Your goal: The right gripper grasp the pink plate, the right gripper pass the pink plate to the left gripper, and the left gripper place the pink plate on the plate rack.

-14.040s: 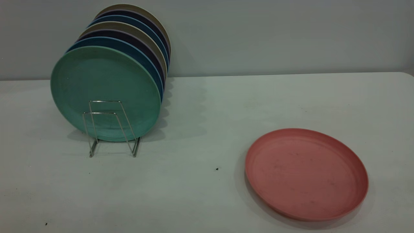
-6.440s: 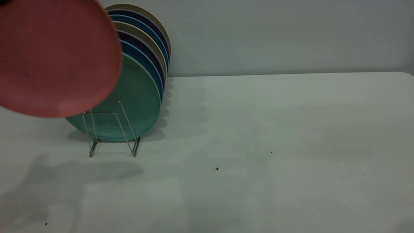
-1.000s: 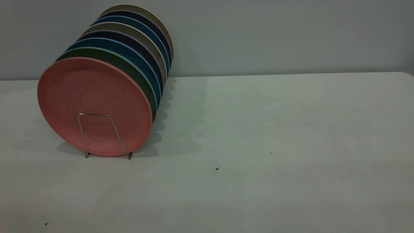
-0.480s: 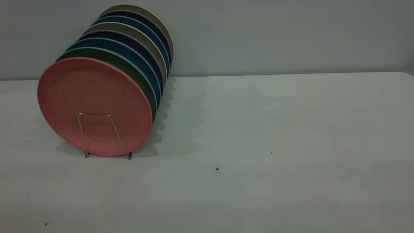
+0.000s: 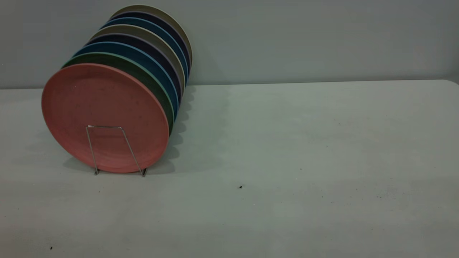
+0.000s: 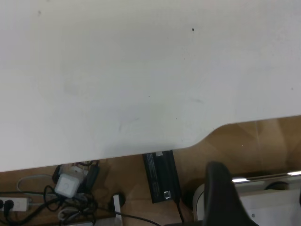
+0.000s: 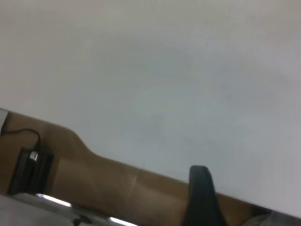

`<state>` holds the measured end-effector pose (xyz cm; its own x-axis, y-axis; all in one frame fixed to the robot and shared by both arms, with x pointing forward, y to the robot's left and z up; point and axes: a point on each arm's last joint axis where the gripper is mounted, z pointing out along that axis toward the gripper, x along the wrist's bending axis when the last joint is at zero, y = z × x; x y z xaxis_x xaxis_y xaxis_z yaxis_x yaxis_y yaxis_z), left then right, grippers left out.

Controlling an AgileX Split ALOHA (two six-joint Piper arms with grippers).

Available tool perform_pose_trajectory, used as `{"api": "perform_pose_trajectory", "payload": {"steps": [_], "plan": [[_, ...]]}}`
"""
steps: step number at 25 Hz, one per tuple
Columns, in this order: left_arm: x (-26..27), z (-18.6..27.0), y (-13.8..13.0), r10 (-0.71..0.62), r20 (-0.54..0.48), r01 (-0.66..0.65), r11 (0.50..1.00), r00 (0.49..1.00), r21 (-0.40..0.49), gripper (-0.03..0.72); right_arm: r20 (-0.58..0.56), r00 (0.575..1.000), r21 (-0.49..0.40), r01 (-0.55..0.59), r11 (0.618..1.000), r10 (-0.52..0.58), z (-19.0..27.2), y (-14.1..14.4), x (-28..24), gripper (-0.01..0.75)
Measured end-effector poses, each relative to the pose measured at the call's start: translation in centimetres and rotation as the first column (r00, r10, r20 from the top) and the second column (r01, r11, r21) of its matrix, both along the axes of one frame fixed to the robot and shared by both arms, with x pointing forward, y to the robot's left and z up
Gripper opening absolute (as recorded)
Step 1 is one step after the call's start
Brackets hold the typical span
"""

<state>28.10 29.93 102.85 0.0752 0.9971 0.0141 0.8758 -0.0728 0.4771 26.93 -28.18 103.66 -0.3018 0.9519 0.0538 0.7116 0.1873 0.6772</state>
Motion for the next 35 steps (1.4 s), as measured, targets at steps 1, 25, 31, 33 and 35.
{"api": "perform_pose_trajectory", "payload": {"steps": [1,25,31,33,35], "plan": [[0.0,0.0,0.0,0.0,-0.001,0.0,1.0,1.0,0.0,0.429,0.015,1.0,0.004,0.019,1.0,-0.019,0.1,-0.1,-0.2,0.554],[-5.9,0.4,0.0,0.089,0.39,-0.09,0.996,0.917,-0.017,0.429,0.267,0.944,0.068,0.18,0.981,-0.191,0.3,-0.5,-3.9,0.554],[-5.9,0.4,0.0,0.092,0.39,-0.091,0.996,0.916,-0.019,0.429,0.267,0.944,0.068,0.18,0.981,-0.191,0.3,-0.5,-3.9,0.554],[-5.9,0.4,0.0,0.093,0.39,-0.092,0.996,0.916,-0.02,0.429,0.267,0.944,0.068,0.18,0.981,-0.191,0.3,-0.5,-3.9,0.554],[-5.9,0.4,0.0,0.093,0.39,-0.092,0.996,0.916,-0.02,0.429,0.267,0.944,0.068,0.18,0.981,-0.191,0.3,-0.5,-3.9,0.554]]}}
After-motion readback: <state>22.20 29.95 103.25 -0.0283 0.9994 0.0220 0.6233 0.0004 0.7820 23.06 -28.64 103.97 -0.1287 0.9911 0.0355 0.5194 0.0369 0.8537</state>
